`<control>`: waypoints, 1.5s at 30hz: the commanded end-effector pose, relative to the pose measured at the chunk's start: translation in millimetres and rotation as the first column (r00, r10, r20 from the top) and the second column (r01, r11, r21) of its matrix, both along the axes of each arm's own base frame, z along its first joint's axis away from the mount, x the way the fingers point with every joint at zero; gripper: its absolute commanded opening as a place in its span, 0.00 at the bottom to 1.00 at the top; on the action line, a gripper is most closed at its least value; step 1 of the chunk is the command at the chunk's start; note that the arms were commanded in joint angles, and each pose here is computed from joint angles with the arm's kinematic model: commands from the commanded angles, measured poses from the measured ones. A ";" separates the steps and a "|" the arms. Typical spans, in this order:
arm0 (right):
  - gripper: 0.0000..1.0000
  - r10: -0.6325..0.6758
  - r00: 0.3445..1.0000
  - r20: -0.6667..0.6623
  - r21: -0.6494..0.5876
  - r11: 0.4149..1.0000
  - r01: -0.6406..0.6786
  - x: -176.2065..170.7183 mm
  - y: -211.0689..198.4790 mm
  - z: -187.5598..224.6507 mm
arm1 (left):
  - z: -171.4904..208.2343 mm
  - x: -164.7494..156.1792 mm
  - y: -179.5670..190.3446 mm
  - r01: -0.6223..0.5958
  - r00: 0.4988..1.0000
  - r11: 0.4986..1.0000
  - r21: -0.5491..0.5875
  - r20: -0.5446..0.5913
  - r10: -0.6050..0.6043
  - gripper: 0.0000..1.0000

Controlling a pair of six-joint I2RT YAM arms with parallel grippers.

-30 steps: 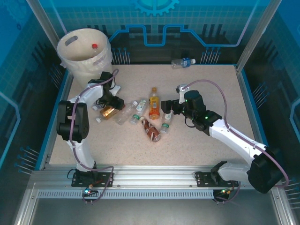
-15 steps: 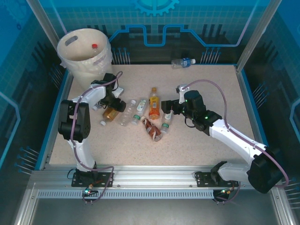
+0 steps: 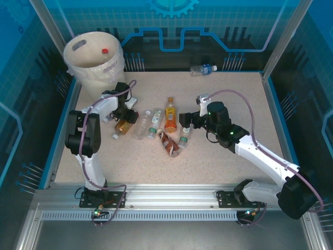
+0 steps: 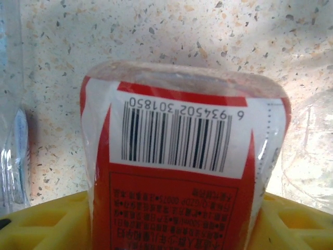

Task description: Put the plastic bottles in the bin

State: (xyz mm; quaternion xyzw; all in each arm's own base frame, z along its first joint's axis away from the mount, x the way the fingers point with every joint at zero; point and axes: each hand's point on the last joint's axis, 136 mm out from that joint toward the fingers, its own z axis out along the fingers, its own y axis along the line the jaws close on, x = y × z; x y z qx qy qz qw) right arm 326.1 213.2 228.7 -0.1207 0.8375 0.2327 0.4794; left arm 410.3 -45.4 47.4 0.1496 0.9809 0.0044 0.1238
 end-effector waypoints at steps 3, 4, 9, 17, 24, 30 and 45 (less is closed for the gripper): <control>1.00 0.108 0.990 0.085 0.013 0.994 -0.110 -10.5 13.8 14.3 | 26.3 2.9 -4.2 -0.070 0.991 0.996 -0.059 0.109 0.076 0.50; 1.00 0.121 0.988 0.092 0.012 0.992 -0.123 -11.8 15.6 15.3 | 32.9 4.9 -4.8 -0.081 0.987 0.994 -0.071 0.136 0.090 0.50; 1.00 0.165 0.981 0.105 0.024 0.985 -0.168 -14.5 24.2 20.7 | 63.9 14.9 -10.6 -0.137 0.952 0.977 -0.165 0.249 0.176 0.49; 1.00 0.231 0.967 0.111 0.025 0.972 -0.235 -19.6 37.3 23.7 | 123.0 22.0 -41.8 -0.102 0.877 0.886 -0.452 0.379 0.294 0.47; 1.00 0.261 0.959 0.111 0.033 0.963 -0.266 -21.7 47.1 29.5 | 174.6 21.2 -69.0 0.014 0.823 0.745 -0.666 0.431 0.370 0.46; 1.00 0.268 0.955 0.126 0.039 0.961 -0.275 -21.8 51.1 43.0 | 224.7 16.6 -81.5 0.134 0.780 0.657 -0.742 0.488 0.392 0.45; 1.00 0.259 0.957 0.128 0.045 0.963 -0.266 -24.0 49.2 49.7 | 386.6 6.3 -60.4 0.359 0.450 0.679 -0.641 0.756 0.475 0.44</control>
